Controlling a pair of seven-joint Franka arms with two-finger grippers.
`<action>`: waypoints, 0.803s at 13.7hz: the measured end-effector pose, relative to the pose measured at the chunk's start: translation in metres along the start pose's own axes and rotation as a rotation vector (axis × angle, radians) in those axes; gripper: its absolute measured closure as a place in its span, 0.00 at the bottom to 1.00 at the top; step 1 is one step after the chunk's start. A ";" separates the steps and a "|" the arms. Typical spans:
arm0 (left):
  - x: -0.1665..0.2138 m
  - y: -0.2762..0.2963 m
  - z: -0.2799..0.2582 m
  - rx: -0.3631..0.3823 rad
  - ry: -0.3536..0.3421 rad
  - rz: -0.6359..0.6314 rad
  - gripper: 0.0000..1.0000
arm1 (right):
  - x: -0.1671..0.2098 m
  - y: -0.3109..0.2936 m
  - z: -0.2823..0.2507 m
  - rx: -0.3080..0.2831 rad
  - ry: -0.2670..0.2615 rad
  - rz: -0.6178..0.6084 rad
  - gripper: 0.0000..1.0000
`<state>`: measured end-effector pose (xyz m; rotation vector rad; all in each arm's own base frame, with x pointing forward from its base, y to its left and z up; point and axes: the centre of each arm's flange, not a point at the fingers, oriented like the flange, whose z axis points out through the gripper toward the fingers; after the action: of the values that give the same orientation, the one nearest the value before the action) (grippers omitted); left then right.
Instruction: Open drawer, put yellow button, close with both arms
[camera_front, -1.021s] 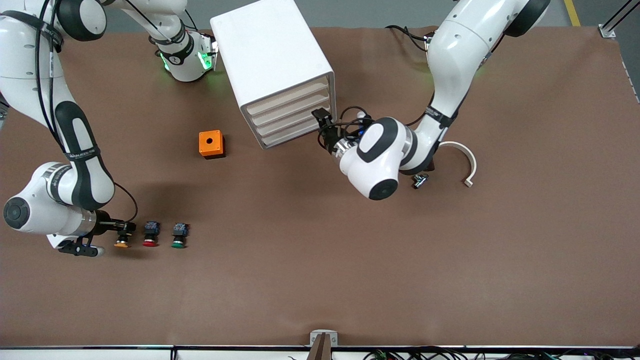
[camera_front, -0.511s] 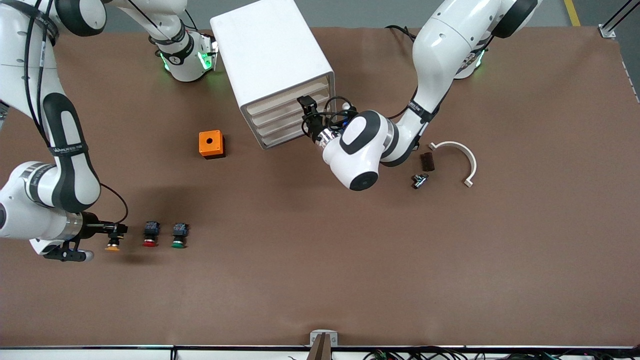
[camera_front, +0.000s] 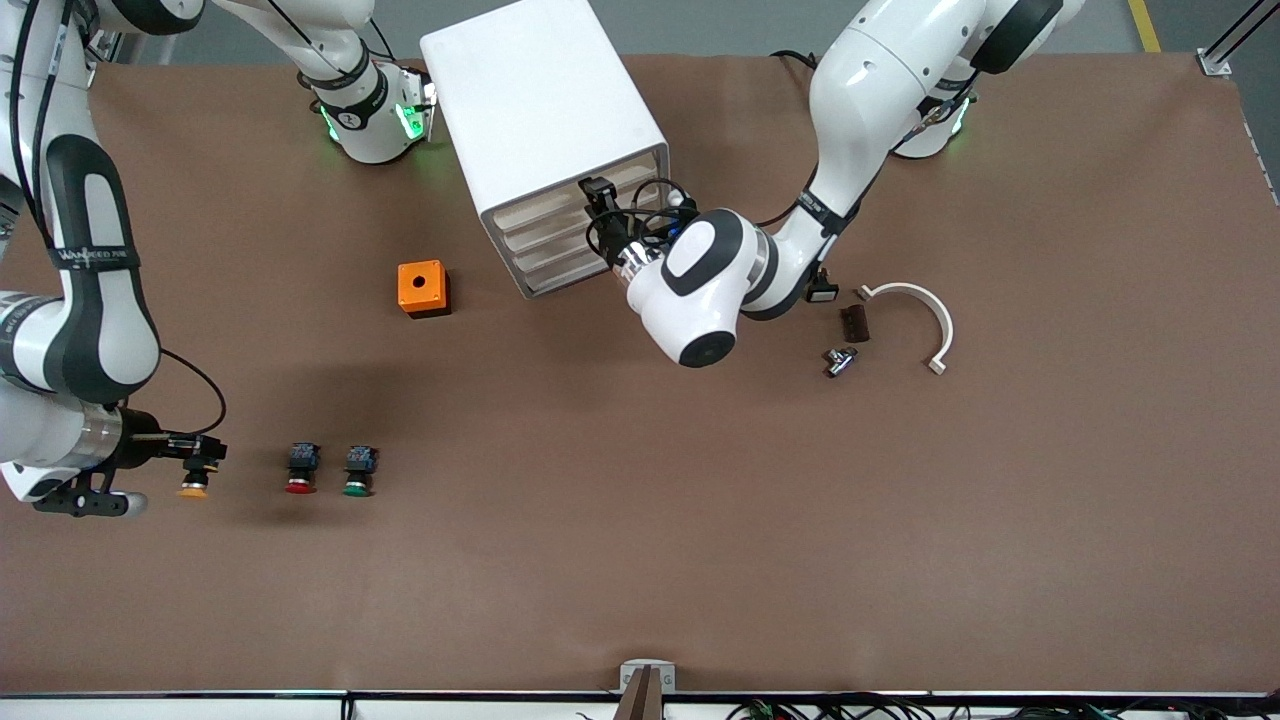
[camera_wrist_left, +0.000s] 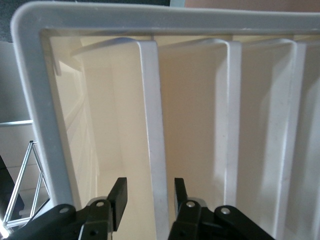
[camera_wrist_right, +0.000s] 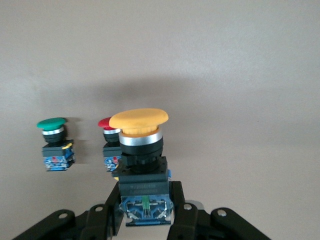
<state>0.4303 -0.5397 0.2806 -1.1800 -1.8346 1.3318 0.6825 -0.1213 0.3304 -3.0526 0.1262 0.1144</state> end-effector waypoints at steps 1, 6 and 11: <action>0.001 0.004 0.002 0.003 0.002 -0.006 0.60 | -0.003 -0.005 -0.010 0.001 -0.003 0.006 0.58; 0.004 0.017 -0.016 0.013 -0.031 -0.023 0.86 | -0.022 -0.064 -0.064 -0.003 -0.076 0.120 0.58; 0.037 0.045 -0.153 -0.074 -0.249 -0.032 0.86 | -0.055 -0.153 -0.113 -0.034 -0.117 0.290 0.58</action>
<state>0.5568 -0.4360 0.2882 -1.0549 -2.0851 1.4579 0.6491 0.0248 0.4596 -3.0301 0.5631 0.3162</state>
